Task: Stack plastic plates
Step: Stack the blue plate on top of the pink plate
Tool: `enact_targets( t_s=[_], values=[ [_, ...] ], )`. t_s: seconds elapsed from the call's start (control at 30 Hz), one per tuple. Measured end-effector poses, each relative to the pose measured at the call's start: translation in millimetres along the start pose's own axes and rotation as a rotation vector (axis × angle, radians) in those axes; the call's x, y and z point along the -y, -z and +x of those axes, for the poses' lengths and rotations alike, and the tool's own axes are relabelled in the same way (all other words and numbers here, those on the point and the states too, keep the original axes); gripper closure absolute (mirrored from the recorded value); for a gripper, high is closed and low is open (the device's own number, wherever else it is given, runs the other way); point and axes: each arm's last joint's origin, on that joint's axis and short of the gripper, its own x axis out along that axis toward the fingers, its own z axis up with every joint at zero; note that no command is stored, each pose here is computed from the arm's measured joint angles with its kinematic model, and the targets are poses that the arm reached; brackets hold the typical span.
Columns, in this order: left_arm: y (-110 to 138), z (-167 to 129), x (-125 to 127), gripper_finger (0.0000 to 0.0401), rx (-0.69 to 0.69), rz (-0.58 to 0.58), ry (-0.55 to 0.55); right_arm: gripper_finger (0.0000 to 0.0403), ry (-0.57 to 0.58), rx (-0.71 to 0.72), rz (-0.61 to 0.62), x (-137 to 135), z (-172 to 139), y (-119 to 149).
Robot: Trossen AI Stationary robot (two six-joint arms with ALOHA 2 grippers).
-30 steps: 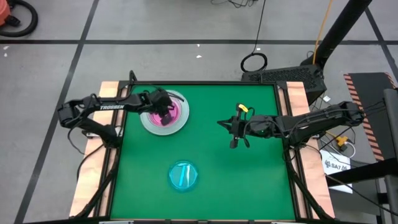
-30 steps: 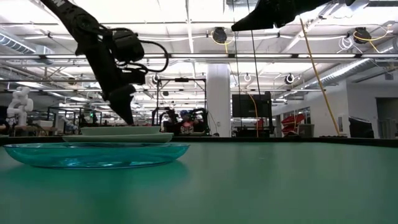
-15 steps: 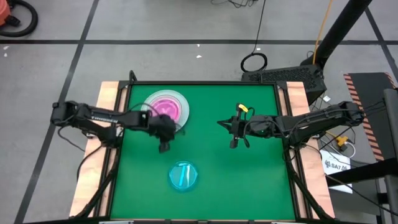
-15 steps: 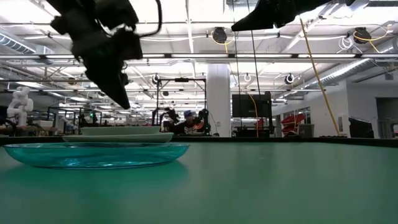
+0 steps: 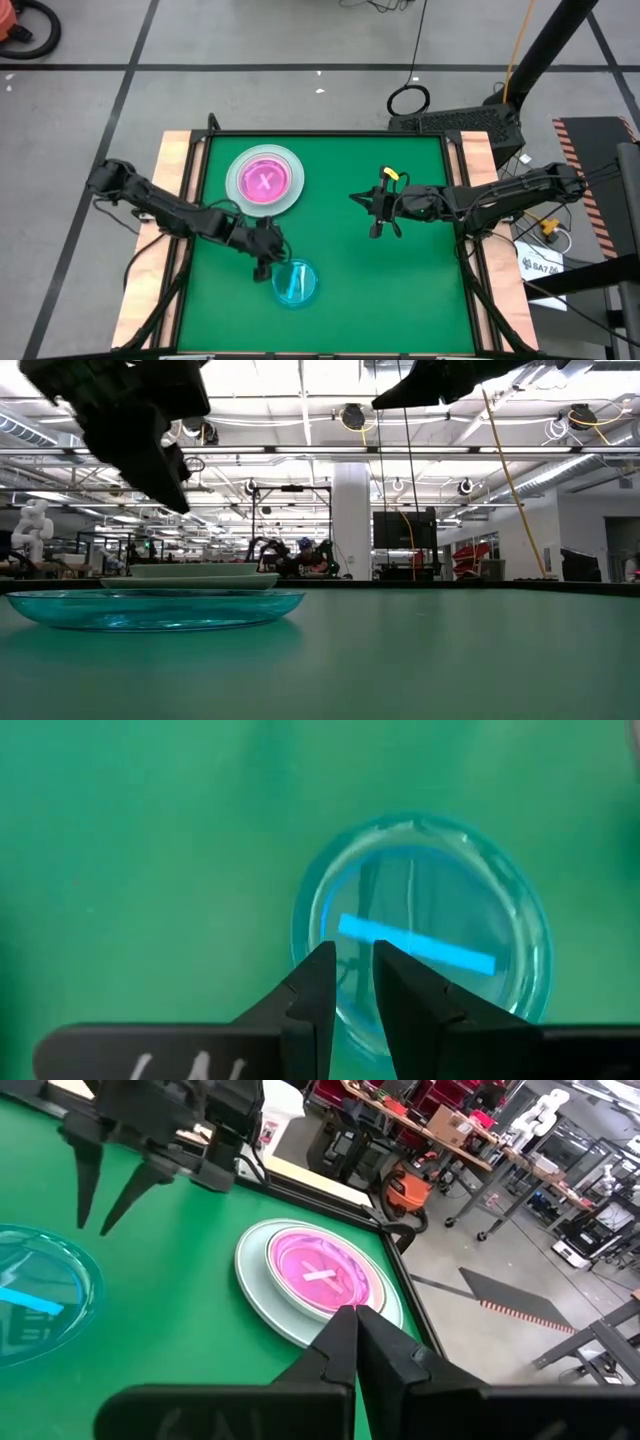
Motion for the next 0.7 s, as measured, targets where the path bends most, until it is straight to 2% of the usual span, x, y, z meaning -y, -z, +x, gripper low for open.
enact_targets(
  t_s=[0.2,0.43,0.7],
  values=[
    [10.3,7.2,12.6,0.0325,0.003,-0.035,-0.083,0.0403,0.0,0.003,0.006,0.1,0.0,-0.3],
    [14.2,14.6,14.9,0.0324,-0.007,-0.039,-0.11,0.0403,0.0,0.003,0.004,0.1,0.0,-0.3],
    [19.8,29.5,17.2,0.0322,-0.059,-0.03,-0.078,0.0403,-0.001,0.003,0.001,0.0,0.0,-0.2]
  ],
)
